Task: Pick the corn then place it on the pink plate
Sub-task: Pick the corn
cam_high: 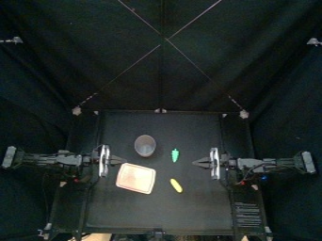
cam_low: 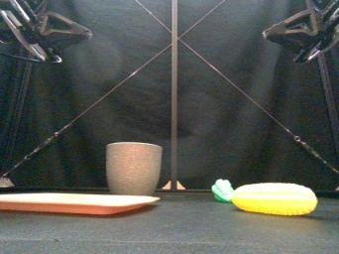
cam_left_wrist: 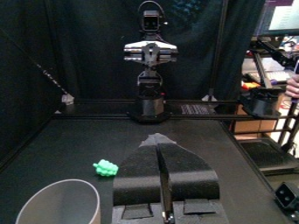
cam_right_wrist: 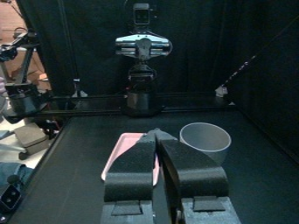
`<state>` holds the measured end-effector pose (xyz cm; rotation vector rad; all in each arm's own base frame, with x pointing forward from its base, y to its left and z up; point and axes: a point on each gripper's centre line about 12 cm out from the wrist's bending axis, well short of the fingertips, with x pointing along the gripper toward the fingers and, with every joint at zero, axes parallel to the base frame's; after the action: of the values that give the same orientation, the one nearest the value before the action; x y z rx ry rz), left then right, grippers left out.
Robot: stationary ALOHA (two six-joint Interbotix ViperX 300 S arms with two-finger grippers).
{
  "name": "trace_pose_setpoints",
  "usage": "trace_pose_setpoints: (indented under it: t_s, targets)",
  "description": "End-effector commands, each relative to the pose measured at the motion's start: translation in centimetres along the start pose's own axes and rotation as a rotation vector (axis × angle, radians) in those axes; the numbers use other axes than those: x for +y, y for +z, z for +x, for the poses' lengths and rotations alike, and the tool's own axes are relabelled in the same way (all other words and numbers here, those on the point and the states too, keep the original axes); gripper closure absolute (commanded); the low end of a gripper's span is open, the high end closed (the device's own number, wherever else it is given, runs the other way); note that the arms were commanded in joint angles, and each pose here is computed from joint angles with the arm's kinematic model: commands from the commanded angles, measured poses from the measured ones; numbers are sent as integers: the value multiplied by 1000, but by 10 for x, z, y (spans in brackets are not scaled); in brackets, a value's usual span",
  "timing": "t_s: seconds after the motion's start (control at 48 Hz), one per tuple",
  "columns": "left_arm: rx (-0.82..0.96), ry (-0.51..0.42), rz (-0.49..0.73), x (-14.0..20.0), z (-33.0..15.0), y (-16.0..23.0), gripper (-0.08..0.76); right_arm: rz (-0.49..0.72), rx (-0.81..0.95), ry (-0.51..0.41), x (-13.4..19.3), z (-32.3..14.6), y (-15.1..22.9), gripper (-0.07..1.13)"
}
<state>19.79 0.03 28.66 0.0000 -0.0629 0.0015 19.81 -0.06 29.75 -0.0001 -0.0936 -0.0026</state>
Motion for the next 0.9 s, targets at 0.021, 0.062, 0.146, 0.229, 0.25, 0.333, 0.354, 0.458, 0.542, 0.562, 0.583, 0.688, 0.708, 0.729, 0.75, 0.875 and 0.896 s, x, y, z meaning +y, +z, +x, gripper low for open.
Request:
trace_pose_setpoints:
  t_s: [0.021, 0.062, 0.146, 0.229, 0.25, 0.333, 0.354, 0.458, 0.542, 0.562, 0.583, 0.688, 0.708, 0.729, 0.75, 0.875, 0.896]
  targets:
    - [6, 43, 4, 8, -1, 3, 734, 12, 25, -7, -1, 3, -7, 1077]
    - [17, 52, 4, 10, -2, 1, 734, 23, 38, -12, -2, 4, -10, 1068]
    - [26, 55, 7, 11, -3, 2, 712, 78, 71, -27, -4, 9, -17, 1032]
    - [28, 55, 7, 11, -5, 3, 703, 141, 115, -37, -4, 17, -26, 1001]
    - [25, 53, 6, 10, -6, 4, 703, 155, 122, -39, -4, 19, -27, 996]
    - [18, 52, 6, 10, -7, 5, 703, 211, 157, -46, -4, 28, -33, 968]
    - [18, 52, 6, 10, -8, 5, 701, 226, 165, -46, -3, 30, -34, 959]
    - [11, 53, 6, 10, -9, 7, 700, 302, 213, -46, 1, 39, -43, 853]
    - [8, 53, 6, 10, -9, 8, 698, 359, 259, -60, 2, 43, -52, 718]
    - [8, 53, 6, 10, -9, 8, 700, 376, 273, -64, 2, 44, -54, 676]
    - [9, 53, 6, 10, -9, 8, 698, 390, 286, -71, 1, 44, -57, 640]
    - [8, 53, 6, 10, -9, 8, 698, 480, 360, -104, 1, 44, -69, 404]
    - [9, 53, 6, 10, -9, 7, 698, 498, 373, -111, 1, 44, -71, 362]
    - [11, 55, 6, 10, -9, 7, 698, 513, 386, -117, 2, 44, -72, 321]
    - [11, 55, 6, 10, -9, 7, 700, 529, 400, -122, 2, 44, -74, 283]
    - [15, 55, 6, 10, -9, 6, 700, 608, 468, -154, 3, 46, -81, 81]
    - [12, 55, 8, 10, -9, 6, 698, 615, 475, -158, 3, 47, -83, 61]
